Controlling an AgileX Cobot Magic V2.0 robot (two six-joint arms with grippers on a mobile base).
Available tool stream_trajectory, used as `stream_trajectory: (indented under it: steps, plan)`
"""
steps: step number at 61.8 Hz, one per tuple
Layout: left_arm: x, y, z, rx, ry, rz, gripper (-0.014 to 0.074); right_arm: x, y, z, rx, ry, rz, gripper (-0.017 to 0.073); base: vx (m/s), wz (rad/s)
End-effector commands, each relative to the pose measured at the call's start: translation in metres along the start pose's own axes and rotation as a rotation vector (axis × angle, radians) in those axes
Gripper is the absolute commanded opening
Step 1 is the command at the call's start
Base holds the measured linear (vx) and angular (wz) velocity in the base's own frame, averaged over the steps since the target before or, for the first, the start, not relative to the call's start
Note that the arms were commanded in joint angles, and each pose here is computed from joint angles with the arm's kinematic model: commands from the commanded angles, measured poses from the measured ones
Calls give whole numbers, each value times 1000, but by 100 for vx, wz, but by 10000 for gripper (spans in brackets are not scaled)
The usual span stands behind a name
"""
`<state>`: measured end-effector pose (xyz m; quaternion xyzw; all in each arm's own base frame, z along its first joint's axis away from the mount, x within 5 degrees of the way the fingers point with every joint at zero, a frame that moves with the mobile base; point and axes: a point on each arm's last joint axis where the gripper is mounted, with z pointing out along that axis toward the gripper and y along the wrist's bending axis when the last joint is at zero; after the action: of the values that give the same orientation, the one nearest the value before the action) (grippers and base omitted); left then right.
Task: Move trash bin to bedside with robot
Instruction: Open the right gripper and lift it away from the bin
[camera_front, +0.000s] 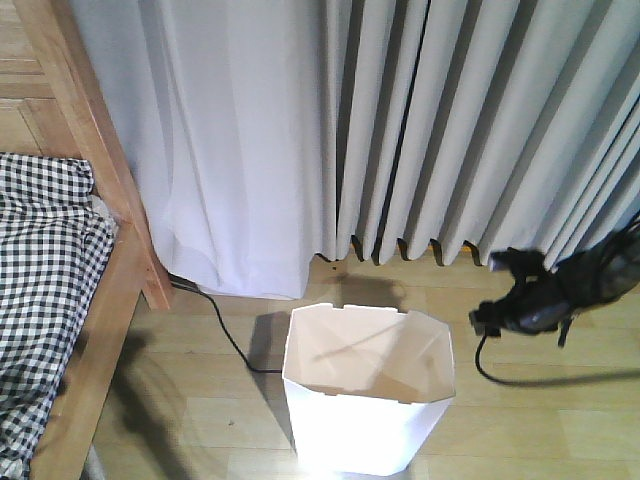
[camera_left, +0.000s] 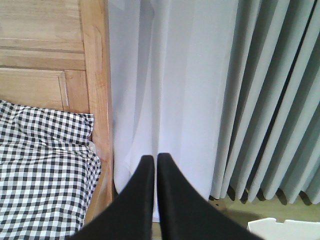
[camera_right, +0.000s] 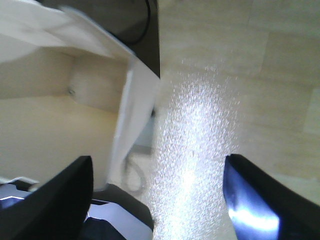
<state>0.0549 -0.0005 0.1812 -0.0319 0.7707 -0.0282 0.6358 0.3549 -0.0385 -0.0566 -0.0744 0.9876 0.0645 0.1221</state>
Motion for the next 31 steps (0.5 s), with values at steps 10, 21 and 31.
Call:
stream_trajectory:
  steps: [10, 21, 31]
  plan:
    - [-3, 0, 0, 4, -72, -9, -6, -25, 31, -124, 47, -233, -63, 529, 0, 0]
    - [-3, 0, 0, 4, -72, -9, -6, -17, 49, -208, 88, -427, -63, 529, 0, 0]
    - [-3, 0, 0, 4, -72, -9, -6, 2, 64, -275, 155, -616, -94, 529, 0, 0]
